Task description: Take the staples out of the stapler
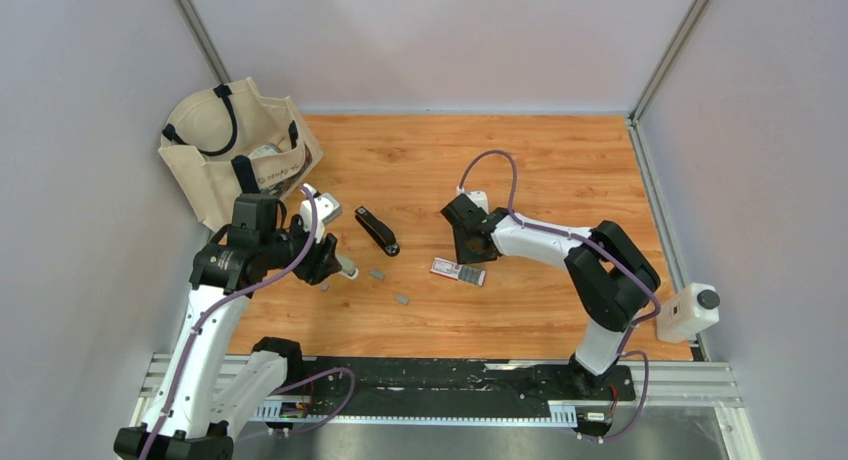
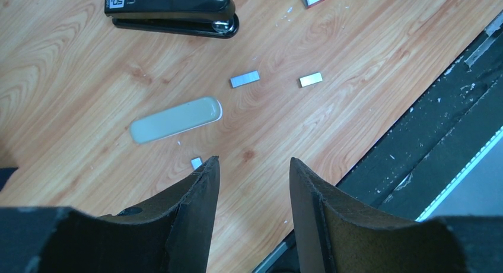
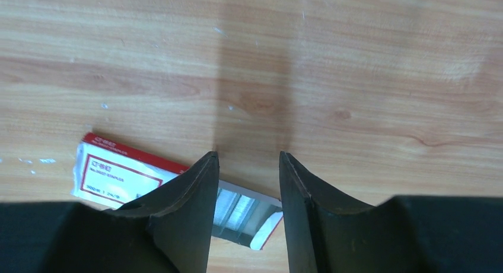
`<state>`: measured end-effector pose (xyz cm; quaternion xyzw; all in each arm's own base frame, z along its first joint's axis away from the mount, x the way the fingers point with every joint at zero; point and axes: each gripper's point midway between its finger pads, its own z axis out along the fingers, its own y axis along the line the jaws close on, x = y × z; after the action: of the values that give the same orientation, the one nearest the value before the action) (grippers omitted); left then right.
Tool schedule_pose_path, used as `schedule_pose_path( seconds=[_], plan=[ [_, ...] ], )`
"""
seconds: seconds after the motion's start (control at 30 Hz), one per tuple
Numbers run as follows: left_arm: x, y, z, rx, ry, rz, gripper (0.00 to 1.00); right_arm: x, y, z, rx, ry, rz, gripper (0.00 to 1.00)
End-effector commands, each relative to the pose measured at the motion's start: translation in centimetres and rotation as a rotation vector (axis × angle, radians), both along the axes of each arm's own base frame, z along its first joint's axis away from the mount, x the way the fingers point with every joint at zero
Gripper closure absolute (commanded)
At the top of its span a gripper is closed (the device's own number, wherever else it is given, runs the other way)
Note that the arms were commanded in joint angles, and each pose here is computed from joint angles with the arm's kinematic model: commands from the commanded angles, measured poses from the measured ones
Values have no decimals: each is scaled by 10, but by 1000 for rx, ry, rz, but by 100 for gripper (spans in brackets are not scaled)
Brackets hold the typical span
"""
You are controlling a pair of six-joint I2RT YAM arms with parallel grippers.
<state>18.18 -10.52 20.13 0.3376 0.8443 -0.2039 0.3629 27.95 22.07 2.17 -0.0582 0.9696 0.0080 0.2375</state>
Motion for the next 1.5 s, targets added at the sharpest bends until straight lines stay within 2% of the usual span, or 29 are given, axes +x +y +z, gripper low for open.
schedule_pose_path(
  seconds=[0.0, 0.23, 0.87, 1.33, 1.47],
  plan=[
    [-3, 0, 1, 3, -20, -27, 44, 26, 18, 17, 19, -68, -16, 54],
    [-3, 1, -2, 14, -22, -34, 44, 34, 29, 14, 29, -51, -18, 55],
    [0, 5, -6, 39, -37, -27, 44, 3, 42, -4, 67, 54, 80, 59],
    [-2, 8, -5, 54, -39, -21, 44, -11, 40, -5, 61, 63, 99, 60],
    [-2, 9, -4, 57, -44, -16, 43, -4, 38, 0, 36, 42, 101, 59]
  ],
)
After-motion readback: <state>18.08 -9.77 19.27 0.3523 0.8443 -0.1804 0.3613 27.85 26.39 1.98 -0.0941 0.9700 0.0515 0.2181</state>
